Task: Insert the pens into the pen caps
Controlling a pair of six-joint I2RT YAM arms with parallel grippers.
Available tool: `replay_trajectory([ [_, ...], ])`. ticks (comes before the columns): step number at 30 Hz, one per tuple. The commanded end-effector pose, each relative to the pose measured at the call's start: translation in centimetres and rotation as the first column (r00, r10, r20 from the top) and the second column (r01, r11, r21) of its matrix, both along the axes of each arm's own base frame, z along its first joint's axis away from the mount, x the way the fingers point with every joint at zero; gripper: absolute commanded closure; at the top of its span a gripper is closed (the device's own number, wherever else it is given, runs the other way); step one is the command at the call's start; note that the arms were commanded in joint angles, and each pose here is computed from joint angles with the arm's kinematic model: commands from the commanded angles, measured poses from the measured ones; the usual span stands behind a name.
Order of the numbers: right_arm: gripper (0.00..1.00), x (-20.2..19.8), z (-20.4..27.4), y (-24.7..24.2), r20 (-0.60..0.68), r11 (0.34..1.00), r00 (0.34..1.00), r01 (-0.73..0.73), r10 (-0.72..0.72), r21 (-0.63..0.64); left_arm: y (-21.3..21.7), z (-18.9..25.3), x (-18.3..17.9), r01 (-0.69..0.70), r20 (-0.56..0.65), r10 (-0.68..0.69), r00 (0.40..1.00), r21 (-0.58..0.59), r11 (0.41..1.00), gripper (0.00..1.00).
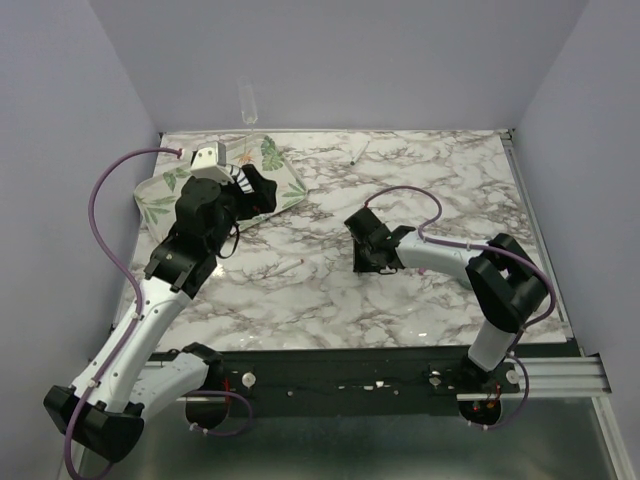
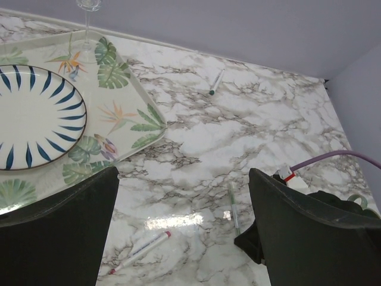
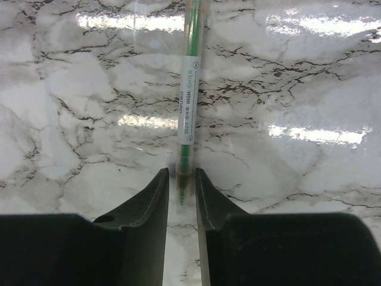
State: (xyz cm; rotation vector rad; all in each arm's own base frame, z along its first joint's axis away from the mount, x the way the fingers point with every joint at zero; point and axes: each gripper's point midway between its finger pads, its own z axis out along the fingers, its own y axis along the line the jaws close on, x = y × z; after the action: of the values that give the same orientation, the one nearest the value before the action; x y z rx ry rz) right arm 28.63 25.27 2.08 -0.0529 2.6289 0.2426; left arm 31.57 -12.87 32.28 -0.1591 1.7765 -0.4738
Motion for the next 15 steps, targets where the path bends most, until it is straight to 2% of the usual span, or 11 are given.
replay_trajectory([
  [1,0.69,-0.9,-0.1,-0.8,-0.019,1.000,1.000,-0.012,0.011,-0.023,0.7,-0.1,0.4,-0.036,0.009,0.036,0.999,0.016,0.999,0.01],
  [6,0.68,-0.7,2.0,-0.5,0.004,1.000,1.000,-0.023,0.023,0.001,1.1,-0.3,0.5,-0.071,-0.002,0.071,0.997,-0.003,0.997,0.01],
  [8,0.68,-0.6,3.6,-0.6,0.030,0.999,0.999,-0.036,0.036,0.009,2.1,-1.1,0.5,-0.151,-0.039,0.149,0.988,-0.041,0.988,0.01],
  [10,0.67,-0.6,5.6,-0.7,0.064,0.999,0.997,-0.044,0.042,0.030,3.1,-1.9,0.5,-0.297,-0.134,0.274,0.952,-0.204,0.933,0.02],
  [11,0.67,-0.6,6.3,-0.8,0.079,0.998,0.996,-0.045,0.042,0.037,3.9,-4.3,-0.3,-0.381,-0.249,0.332,0.910,-0.187,0.905,0.03],
  [12,0.66,-0.7,6.9,-1.0,0.092,0.998,0.995,-0.043,0.039,0.043,4.1,-3.6,-0.5,-0.455,-0.305,0.370,0.877,-0.286,0.843,0.02],
  [14,0.66,-0.8,8.9,-1.3,0.144,0.997,0.989,-0.049,0.039,0.067,4.1,-5.4,-1.4,-0.518,-0.421,0.386,0.821,-0.267,0.812,0.02],
  [15,0.66,-0.8,9.5,-1.4,0.165,0.995,0.985,-0.059,0.046,0.080,3.3,-5.2,-1.5,-0.513,-0.454,0.353,0.818,-0.301,0.803,0.02],
])
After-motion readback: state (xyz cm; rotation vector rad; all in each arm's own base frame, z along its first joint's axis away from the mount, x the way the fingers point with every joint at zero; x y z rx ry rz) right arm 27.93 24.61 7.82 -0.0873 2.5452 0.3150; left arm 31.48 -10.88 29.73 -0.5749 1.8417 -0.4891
